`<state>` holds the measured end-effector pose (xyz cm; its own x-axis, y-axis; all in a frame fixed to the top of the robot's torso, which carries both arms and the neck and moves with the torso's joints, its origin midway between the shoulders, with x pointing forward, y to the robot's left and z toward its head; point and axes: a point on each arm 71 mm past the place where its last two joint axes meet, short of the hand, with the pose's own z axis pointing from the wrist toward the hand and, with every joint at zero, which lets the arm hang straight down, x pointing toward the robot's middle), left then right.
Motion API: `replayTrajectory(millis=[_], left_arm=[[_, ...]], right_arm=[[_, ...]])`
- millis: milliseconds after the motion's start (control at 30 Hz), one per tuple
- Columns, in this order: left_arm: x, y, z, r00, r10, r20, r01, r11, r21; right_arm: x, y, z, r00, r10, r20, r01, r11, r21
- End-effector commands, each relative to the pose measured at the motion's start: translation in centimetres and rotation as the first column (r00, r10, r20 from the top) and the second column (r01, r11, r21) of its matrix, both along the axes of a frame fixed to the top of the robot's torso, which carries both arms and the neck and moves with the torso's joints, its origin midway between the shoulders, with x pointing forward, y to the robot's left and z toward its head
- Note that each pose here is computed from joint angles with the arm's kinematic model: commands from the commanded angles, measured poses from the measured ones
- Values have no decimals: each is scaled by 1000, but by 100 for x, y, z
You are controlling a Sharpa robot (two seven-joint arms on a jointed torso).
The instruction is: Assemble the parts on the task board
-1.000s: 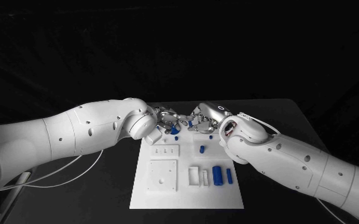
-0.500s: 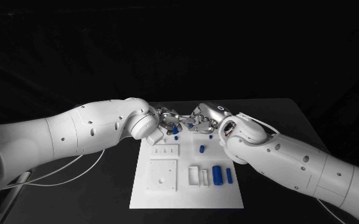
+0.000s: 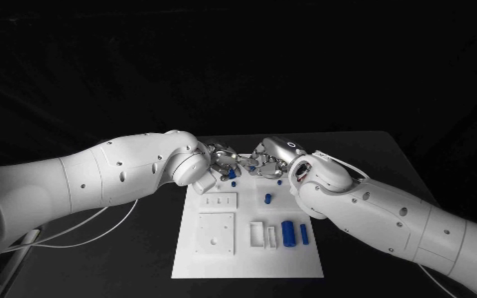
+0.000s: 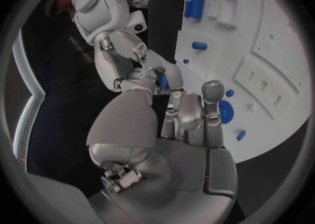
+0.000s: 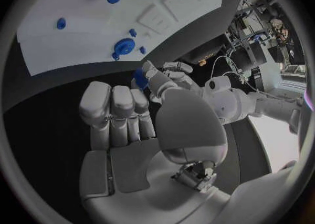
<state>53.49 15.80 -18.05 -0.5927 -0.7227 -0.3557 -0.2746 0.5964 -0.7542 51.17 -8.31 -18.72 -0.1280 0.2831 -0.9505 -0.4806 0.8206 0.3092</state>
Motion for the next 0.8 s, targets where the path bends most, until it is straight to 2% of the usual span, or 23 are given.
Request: replayTrajectory(millis=[33,800], left_arm=[[-14,-53,15,999,-33,-3,33,999,-5],[-16,-61,8,999,-37,-11,37,999,9]], right_arm=[[-19,36,2,1000,14,3,-14,1000,-12],[-39,34,0,1000,5,8,-5,1000,-4]])
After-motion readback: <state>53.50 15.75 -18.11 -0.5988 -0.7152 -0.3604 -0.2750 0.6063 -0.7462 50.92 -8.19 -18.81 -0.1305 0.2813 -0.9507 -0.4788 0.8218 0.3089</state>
